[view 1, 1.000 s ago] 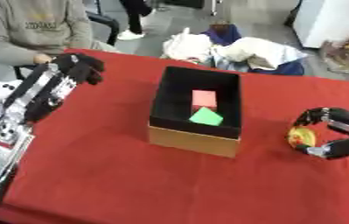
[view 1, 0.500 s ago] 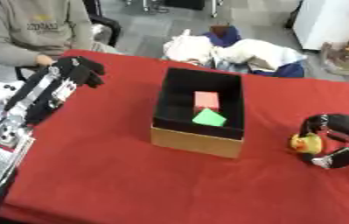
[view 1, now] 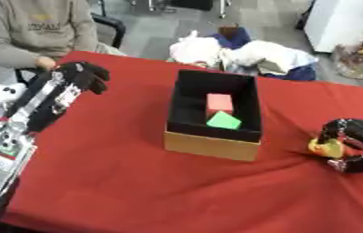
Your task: Pick up objects on the table and place them in the box.
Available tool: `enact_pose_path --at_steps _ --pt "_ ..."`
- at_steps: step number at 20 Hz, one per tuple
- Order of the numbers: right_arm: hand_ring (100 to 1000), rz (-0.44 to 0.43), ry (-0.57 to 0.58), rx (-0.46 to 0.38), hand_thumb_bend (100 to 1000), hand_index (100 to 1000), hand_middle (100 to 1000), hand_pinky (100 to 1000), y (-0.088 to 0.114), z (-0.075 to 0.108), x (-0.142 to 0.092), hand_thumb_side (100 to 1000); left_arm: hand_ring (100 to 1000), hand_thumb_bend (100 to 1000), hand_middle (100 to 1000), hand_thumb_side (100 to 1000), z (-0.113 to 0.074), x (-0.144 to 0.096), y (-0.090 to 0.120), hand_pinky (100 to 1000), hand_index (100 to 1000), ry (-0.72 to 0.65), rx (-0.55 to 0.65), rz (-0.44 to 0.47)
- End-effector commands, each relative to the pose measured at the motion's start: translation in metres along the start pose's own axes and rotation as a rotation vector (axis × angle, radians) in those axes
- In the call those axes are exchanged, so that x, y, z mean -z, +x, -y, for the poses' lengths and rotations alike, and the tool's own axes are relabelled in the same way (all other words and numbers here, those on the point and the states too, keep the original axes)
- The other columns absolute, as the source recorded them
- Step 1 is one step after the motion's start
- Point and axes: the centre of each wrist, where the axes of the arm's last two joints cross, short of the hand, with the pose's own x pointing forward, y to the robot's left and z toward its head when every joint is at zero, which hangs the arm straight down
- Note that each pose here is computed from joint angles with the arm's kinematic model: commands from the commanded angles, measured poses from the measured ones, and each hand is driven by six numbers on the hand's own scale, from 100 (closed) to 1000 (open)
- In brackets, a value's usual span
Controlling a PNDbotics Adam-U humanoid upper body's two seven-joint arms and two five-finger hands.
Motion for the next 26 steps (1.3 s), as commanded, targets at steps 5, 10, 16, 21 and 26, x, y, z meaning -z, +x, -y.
enact_pose_path --at_steps 5,10,16,21,26 --pt "446 -0.054 -0.001 0.080 100 421 424 657 -0.017 0.019 -0.018 165 639 308 651 938 -0.005 0.002 0.003 644 754 -0.005 0.014 0.009" --pt "448 -0.051 -0.047 0.176 100 300 428 668 -0.023 0.037 -0.023 142 640 310 652 939 -0.005 0.001 0.003 645 755 -0.007 0.015 0.006" --pt "460 -0.020 -0.075 0.278 100 210 444 681 -0.030 0.055 -0.033 309 640 308 653 936 -0.005 0.001 0.003 645 754 -0.008 0.016 0.004" --pt "466 0.000 -0.070 0.331 100 219 450 684 -0.033 0.059 -0.039 729 644 303 656 932 -0.005 0.001 0.004 653 757 -0.013 0.014 0.010" --pt "468 0.013 -0.059 0.353 100 217 451 687 -0.034 0.061 -0.041 597 646 300 658 928 -0.006 0.000 0.004 658 758 -0.014 0.012 0.013"
